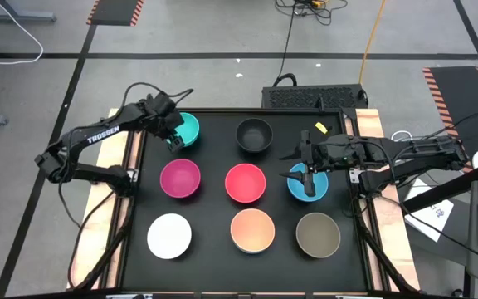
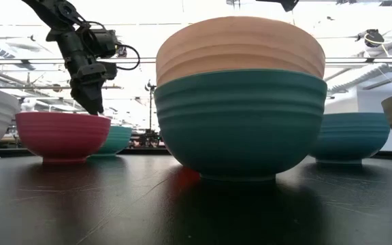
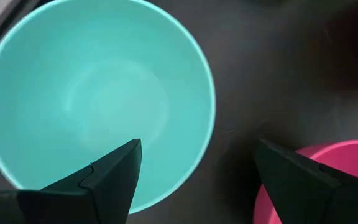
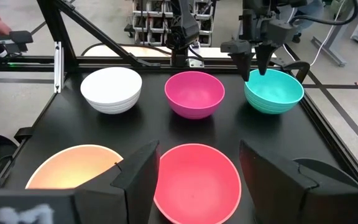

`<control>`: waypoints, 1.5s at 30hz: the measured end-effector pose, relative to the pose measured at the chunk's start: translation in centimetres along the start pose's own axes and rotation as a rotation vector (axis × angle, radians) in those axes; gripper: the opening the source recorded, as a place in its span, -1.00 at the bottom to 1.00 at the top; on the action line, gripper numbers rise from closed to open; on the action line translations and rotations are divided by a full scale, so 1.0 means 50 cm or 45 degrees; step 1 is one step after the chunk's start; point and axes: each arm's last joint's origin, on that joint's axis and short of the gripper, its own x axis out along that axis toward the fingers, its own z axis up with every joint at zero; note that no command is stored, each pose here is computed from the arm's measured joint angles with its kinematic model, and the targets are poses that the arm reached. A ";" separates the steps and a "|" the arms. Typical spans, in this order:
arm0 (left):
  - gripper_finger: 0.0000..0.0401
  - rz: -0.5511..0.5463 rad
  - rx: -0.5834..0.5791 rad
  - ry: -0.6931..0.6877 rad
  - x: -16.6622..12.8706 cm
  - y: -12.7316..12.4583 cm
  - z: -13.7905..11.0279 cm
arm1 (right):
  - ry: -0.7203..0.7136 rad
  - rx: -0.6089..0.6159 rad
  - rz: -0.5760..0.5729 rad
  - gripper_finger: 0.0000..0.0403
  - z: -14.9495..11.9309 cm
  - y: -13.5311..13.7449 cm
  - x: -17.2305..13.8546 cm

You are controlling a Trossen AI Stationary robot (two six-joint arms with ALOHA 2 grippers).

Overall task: Nest bowls inside each other
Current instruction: Stack the light blue bowl on top of the light orange bowl

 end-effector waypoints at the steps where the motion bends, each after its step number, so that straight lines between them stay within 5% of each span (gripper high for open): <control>1: 0.57 0.000 0.006 0.007 0.002 -0.002 0.000 | 0.000 0.000 0.000 0.07 0.000 0.000 0.000; 17: 0.57 0.002 0.012 0.032 0.007 -0.011 -0.003 | 0.001 0.010 0.000 0.07 0.000 0.000 0.000; 26: 0.57 0.067 -0.003 0.234 0.081 0.004 -0.026 | 0.001 0.010 0.000 0.07 0.000 0.000 0.000; 35: 0.55 0.071 0.005 0.222 0.095 0.006 -0.019 | 0.001 0.010 0.000 0.07 0.000 0.000 0.000; 45: -0.17 0.131 0.017 0.200 0.088 0.009 -0.008 | 0.001 0.010 0.000 0.07 0.000 0.000 0.000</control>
